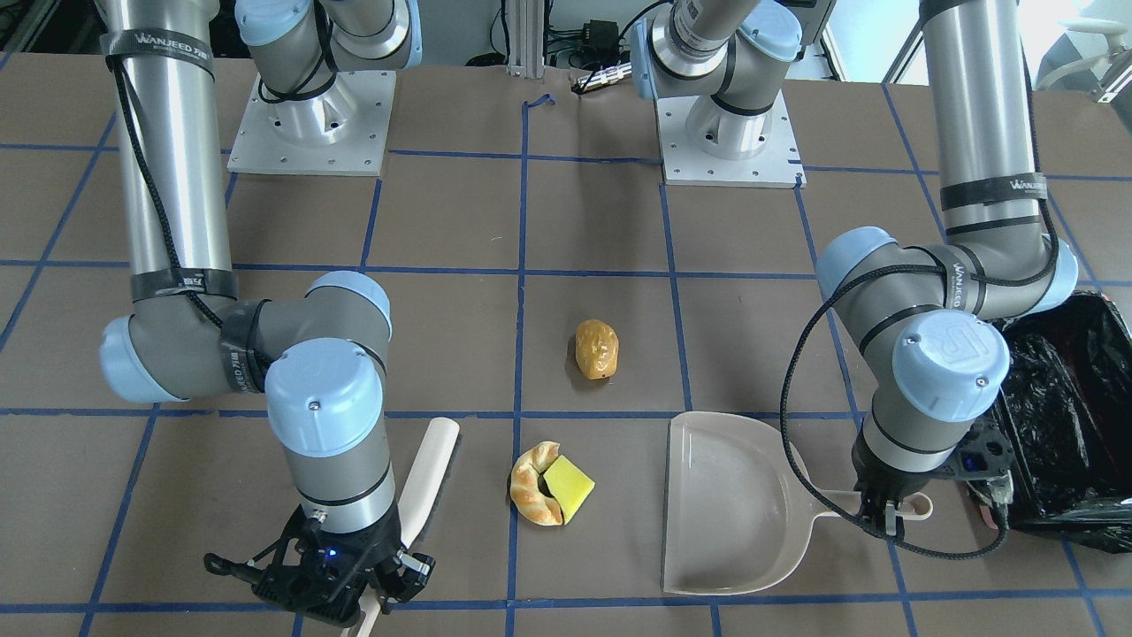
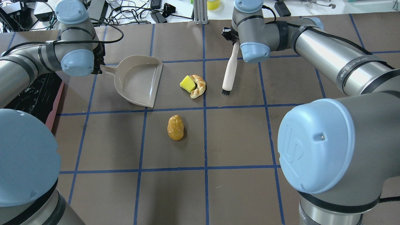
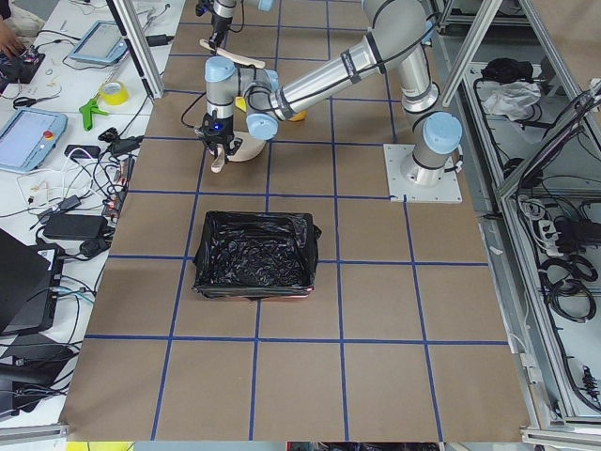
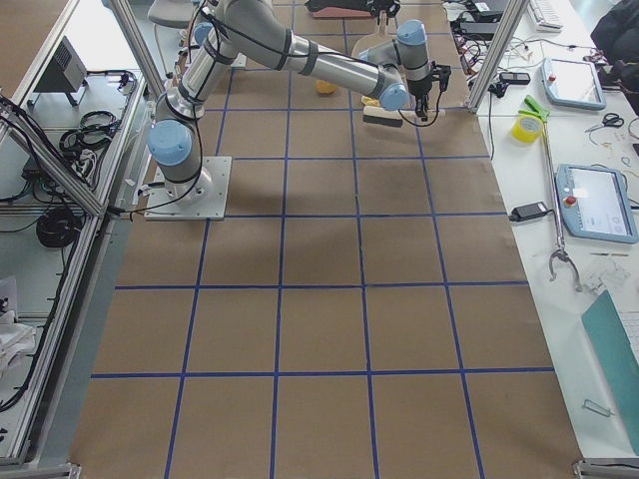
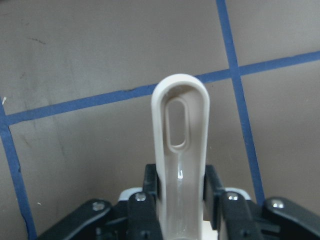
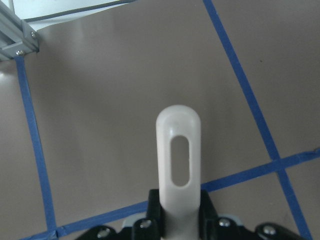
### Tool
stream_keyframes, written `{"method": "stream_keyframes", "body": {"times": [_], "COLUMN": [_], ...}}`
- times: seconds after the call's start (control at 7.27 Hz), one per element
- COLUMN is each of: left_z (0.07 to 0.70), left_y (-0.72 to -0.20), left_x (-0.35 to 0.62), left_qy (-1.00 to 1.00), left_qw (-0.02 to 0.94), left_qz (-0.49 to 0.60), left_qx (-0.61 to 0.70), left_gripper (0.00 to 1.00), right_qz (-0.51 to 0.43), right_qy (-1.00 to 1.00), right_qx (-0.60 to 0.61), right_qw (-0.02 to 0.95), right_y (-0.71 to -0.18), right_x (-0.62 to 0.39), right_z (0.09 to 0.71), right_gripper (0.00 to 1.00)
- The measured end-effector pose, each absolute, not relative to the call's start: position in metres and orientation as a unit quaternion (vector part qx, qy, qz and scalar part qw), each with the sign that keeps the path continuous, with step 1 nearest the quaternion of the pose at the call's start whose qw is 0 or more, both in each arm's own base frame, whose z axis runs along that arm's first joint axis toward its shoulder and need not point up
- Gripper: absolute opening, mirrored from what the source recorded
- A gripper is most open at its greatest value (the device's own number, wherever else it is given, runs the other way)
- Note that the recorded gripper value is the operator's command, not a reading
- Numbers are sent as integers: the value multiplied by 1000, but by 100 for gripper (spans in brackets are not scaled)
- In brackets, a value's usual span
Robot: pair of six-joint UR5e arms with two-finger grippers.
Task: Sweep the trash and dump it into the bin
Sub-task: 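Sweep the yellow sponge and bread roll into the dustpan with the right gripper's brush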
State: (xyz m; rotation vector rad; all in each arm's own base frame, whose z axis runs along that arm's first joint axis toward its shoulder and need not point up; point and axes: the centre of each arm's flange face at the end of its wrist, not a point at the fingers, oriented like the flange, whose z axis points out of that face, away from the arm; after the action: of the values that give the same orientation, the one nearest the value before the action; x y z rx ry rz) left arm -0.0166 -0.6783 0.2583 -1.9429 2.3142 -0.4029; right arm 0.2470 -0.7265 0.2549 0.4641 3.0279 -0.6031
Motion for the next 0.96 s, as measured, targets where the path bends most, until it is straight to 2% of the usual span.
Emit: {"method": "stream_keyframes", "body": {"times": [0.96], "left_z": [250], "left_y": [-679], "left_x": [-40], "left_qy": [710], "left_qw": [56], "left_qz": [-148], "left_qx": [-686], "left_gripper": [0], "right_qz": [-215], "right_qy": [950], "right_qx": [225], "right_qw": [21], "right_y": [-701], "right_x": [352], "right_z": [227], "right_gripper": [4]}}
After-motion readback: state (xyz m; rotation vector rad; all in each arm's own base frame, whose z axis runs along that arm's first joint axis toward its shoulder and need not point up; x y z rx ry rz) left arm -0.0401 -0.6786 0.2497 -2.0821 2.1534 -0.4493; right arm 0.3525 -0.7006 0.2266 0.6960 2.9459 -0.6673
